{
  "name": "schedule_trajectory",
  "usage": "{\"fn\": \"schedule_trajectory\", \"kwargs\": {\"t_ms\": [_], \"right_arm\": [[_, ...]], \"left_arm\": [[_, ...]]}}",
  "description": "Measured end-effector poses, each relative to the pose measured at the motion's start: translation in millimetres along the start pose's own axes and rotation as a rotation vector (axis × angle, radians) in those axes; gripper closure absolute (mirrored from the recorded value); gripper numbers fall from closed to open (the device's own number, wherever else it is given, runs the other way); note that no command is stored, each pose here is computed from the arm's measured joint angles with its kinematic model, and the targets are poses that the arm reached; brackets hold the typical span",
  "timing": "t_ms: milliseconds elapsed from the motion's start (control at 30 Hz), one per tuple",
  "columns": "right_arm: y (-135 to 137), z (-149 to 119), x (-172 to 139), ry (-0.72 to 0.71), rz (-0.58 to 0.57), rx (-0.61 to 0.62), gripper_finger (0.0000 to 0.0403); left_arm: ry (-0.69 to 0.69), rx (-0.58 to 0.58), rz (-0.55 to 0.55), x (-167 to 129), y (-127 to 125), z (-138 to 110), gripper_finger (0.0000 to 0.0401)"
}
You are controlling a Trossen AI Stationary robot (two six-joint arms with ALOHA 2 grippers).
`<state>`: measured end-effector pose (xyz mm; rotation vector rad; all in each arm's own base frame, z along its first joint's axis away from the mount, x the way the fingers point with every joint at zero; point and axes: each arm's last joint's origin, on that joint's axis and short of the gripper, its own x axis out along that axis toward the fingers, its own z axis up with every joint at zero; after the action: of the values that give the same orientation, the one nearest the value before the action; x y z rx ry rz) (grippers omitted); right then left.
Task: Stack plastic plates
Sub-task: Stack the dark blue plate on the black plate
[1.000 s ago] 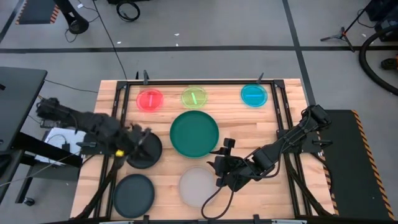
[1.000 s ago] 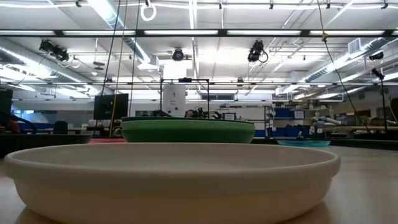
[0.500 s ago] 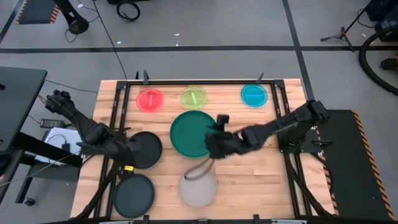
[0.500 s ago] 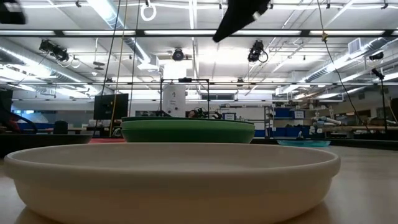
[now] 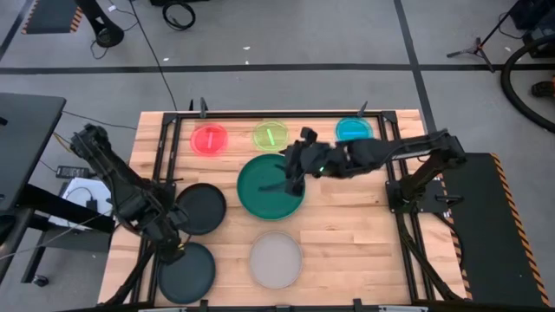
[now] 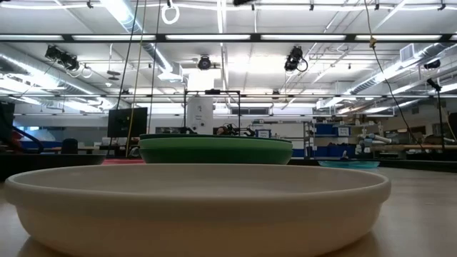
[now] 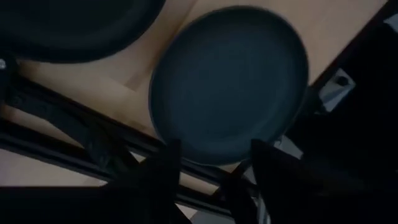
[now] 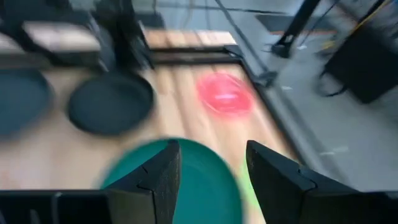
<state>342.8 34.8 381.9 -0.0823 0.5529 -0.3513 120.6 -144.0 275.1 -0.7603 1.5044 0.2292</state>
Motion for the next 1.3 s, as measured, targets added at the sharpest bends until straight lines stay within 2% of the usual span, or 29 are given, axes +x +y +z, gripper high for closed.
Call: {"fn": "schedule_trajectory", "kwargs": {"t_ms": [133, 267, 400, 500, 733, 800, 967, 1033, 1200, 1300], "right_arm": [[-6, 8, -14, -0.016, 0.021, 0.141, 0.0215], [1, 9, -27, -0.05, -0.043, 0.206, 0.0215], [15, 10, -34, -0.097, -0.056, 0.33, 0.0215], [24, 11, -40, -0.117, -0.016, 0.458, 0.0215], [35, 9, -46, -0.113, 0.029, 0.634, 0.0216], [35, 8, -47, -0.107, 0.029, 0.646, 0.0216], [33, 8, -45, -0.101, 0.022, 0.59, 0.0216], [32, 8, -44, -0.094, 0.032, 0.565, 0.0216], [32, 5, -43, -0.054, 0.049, 0.521, 0.0216], [34, 1, -45, -0.021, 0.045, 0.492, 0.0216]], "left_arm": [[-0.03, 0.028, 0.055, 12, -6, -6, 0.017], [-0.04, 0.048, 0.13, 29, -11, -13, 0.0173], [-0.035, -0.001, 0.248, 56, 2, -13, 0.0182], [-0.037, -0.017, 0.288, 75, 18, -9, 0.0189], [-0.014, 0.042, 0.042, 106, 17, -5, 0.019], [-0.011, 0.042, 0.058, 109, 19, -6, 0.019], [0.019, -0.006, 0.196, 110, 31, -11, 0.019], [0.047, -0.024, 0.205, 108, 31, -13, 0.019], [0.033, -0.011, 0.146, 94, 13, -16, 0.019], [0.01, -0.012, 0.211, 89, 17, -16, 0.019]]}}
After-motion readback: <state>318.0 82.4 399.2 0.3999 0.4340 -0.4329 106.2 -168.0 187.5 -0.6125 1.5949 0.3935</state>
